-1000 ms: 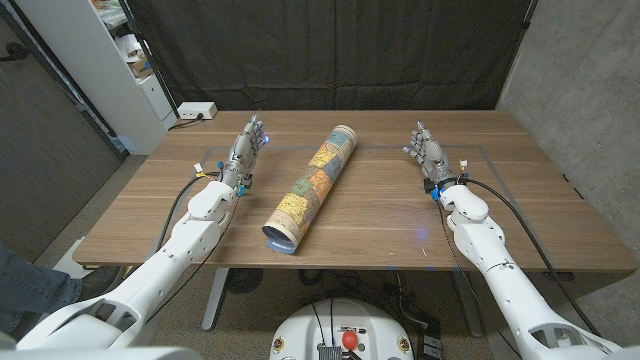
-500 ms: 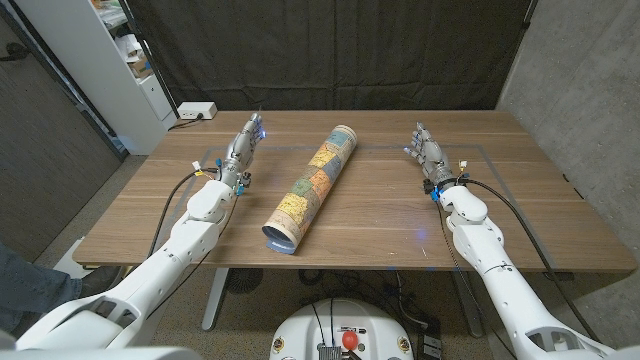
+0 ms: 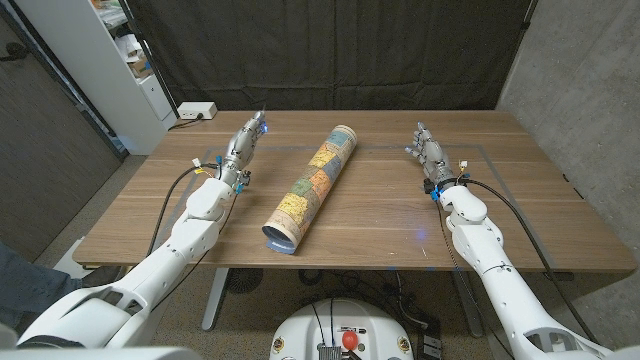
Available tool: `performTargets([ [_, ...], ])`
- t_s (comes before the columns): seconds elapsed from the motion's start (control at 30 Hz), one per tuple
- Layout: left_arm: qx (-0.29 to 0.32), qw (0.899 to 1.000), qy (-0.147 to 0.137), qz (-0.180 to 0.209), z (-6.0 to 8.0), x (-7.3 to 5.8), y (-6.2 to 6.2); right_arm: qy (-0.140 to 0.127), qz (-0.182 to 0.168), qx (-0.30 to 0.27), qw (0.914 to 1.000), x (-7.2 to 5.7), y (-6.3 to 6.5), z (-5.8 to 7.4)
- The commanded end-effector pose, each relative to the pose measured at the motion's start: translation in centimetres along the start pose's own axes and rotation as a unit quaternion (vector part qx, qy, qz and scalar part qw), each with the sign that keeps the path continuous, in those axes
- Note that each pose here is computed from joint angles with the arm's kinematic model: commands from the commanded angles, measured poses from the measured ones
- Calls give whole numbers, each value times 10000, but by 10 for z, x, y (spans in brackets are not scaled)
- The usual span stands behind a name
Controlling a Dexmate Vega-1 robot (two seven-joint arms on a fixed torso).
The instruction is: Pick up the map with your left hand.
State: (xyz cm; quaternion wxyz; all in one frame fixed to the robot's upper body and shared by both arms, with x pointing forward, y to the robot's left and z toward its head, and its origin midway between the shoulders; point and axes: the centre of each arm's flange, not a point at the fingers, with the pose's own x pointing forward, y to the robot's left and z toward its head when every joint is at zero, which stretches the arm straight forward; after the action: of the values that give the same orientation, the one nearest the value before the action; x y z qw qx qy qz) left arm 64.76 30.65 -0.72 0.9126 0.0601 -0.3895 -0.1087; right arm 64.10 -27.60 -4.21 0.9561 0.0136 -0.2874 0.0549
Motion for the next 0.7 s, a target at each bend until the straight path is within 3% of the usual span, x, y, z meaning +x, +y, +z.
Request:
performTargets([
  [0.03,161,9997,-87,-165,3,4,2,-24,-79,49,10000,3,0,0],
  [0.7,421,9985,-113,-320,8,6,2,-78,-227,111,9996,6,-5,-2],
])
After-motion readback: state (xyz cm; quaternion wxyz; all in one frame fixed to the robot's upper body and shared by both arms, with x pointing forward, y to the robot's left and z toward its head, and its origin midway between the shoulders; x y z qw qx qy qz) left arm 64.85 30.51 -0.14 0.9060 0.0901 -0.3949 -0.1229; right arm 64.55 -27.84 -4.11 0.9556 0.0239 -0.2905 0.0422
